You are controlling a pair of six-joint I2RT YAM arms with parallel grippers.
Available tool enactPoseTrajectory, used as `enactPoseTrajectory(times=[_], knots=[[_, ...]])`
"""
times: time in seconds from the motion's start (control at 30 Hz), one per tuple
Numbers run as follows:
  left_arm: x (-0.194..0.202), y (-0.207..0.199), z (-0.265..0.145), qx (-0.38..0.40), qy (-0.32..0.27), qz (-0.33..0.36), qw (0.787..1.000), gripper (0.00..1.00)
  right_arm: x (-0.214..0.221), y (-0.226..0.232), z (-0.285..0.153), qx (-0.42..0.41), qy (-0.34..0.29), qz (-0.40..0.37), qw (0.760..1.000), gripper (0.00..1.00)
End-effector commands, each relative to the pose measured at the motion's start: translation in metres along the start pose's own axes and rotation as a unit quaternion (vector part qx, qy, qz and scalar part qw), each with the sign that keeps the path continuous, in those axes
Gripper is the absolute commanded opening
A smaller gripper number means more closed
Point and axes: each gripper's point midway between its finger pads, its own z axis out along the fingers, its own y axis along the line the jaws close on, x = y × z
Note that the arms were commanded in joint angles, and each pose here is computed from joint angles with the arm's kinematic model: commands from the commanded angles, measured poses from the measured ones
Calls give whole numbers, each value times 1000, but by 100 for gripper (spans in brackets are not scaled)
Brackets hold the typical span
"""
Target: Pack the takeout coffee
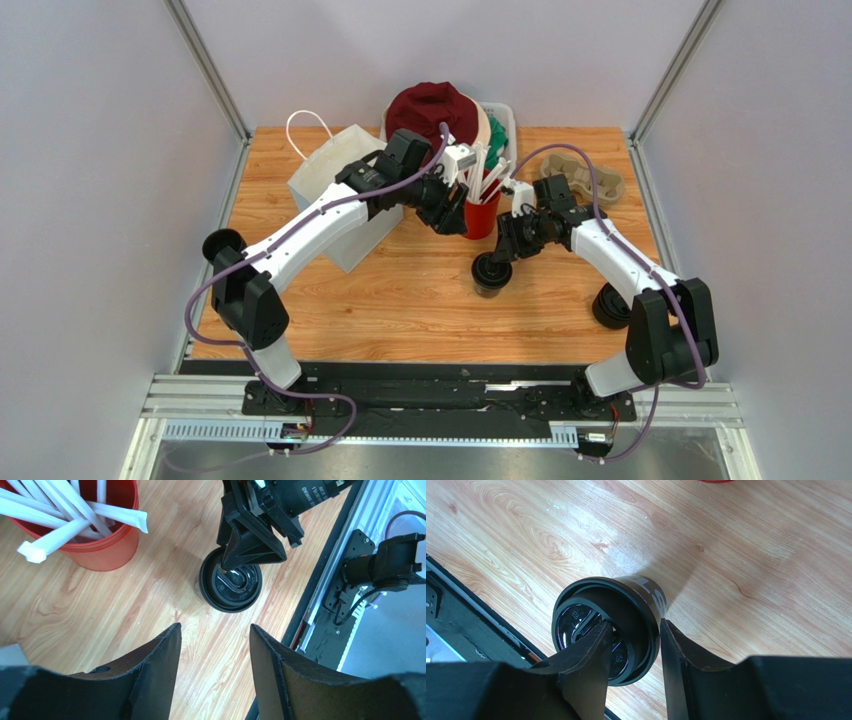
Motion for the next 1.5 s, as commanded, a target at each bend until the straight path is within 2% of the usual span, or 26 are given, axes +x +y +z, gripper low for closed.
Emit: enactPoseTrajectory(times=[0.0,0.53,0.6,0.8,0.83,1.17,1.2,1.47], knots=[[-29,-9,-29,-12,-31,31,999,65,27,-17,-1,36,44,-1,998,43],[-64,-19,-65,-41,-60,54,996,71,24,-14,-3,19,42,5,999,49],[-67,-19,-69,-46,-63,56,995,76,24,-14,-3,18,42,6,999,49],[-74,-22,-81,-53,-71,69,994,77,21,-13,-7,16,34,5,999,51],[-74,-23,-83,-54,-69,71,994,83,21,-13,-7,16,34,6,999,51],[-93,-22,-113,-101,-94,102,985,85,16,-13,-11,19,23,3,1000,55],[-94,-20,-114,-106,-96,102,985,88,15,-12,-12,20,22,2,1000,55],[-92,-15,-113,-116,-94,102,984,88,10,-12,-18,17,8,1,1000,56]])
